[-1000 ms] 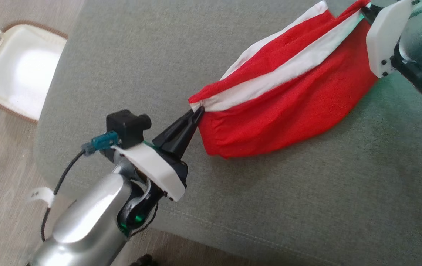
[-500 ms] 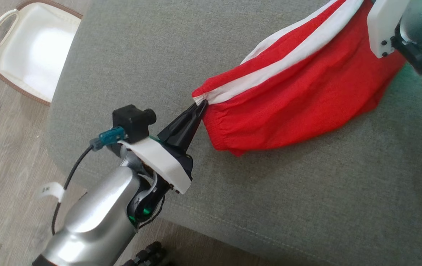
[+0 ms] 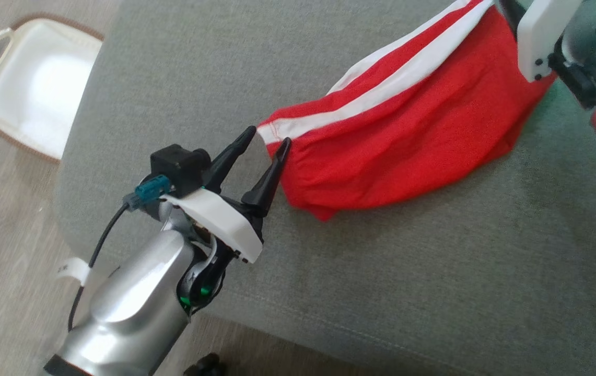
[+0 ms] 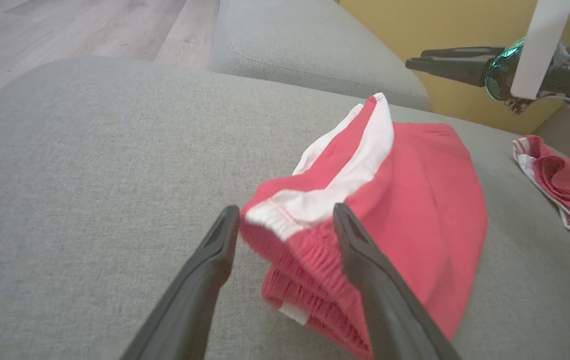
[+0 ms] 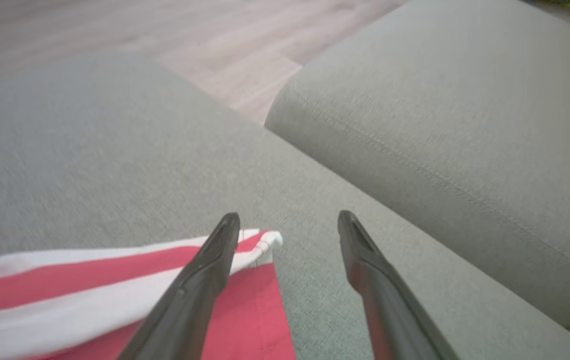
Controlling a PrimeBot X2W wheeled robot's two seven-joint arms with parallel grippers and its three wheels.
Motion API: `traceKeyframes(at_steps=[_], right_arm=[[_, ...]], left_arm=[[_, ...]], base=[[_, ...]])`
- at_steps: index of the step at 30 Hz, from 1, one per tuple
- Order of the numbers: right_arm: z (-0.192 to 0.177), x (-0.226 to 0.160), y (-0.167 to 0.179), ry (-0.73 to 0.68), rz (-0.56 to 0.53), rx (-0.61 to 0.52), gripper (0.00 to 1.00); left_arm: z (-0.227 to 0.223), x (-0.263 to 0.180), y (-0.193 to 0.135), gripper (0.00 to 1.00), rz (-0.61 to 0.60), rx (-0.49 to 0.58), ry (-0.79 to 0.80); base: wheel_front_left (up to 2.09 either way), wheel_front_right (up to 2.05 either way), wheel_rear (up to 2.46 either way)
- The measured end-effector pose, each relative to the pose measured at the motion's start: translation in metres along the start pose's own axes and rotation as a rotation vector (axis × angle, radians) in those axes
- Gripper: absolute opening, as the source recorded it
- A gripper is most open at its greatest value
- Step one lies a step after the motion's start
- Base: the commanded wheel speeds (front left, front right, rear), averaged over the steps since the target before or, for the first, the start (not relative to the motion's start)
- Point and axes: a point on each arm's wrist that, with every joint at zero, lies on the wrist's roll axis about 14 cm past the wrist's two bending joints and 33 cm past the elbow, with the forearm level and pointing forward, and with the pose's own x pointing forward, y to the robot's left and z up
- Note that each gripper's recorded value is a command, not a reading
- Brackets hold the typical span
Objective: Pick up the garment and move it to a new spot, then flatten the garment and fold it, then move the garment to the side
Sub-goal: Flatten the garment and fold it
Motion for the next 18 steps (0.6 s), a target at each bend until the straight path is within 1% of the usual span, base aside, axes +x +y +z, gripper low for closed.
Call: traceKeyframes(at_steps=[2,4,6,7,8,12,14,18], right_arm=[[0.015,-0.009,-0.004,-0.06,-0.01,0.031,1.0],[0.025,-0.02,-0.007,-0.11,-0.019,0.024,1.0],[0.029,-0.038,-0.009,-0.186,-0.032,0.042,1.0],[0.033,-0.046,-0.009,-0.222,-0.036,0.031,1.0],[0.037,-0.054,-0.008,-0.26,-0.04,0.018,1.0],[0.051,-0.087,-0.009,-0.4,-0.07,0.024,1.0],[0.053,-0.103,-0.01,-0.449,-0.096,0.048,1.0],[0.04,-0.133,-0.006,-0.497,-0.144,0.09,1.0]], left_arm=[[0.006,0.001,-0.002,1.0,0.003,0.005,-0.016],[0.012,0.002,-0.004,1.0,0.003,0.006,-0.043],[0.031,0.003,-0.005,1.0,0.01,0.015,-0.098],[0.038,0.002,-0.003,1.0,0.026,0.013,-0.12],[0.046,0.002,-0.001,1.0,0.045,-0.001,-0.15],[0.067,-0.005,0.001,1.0,0.095,-0.039,-0.231],[0.07,-0.009,-0.003,1.0,0.09,0.0,-0.244],[0.073,-0.015,-0.014,1.0,0.083,0.015,-0.264]], base=[[0.0,0.0,0.0],[0.0,0.0,0.0],[0.0,0.0,0.0],[0.0,0.0,0.0],[0.0,0.0,0.0],[0.0,0.0,0.0],[0.0,0.0,0.0],[0.0,0.0,0.0]])
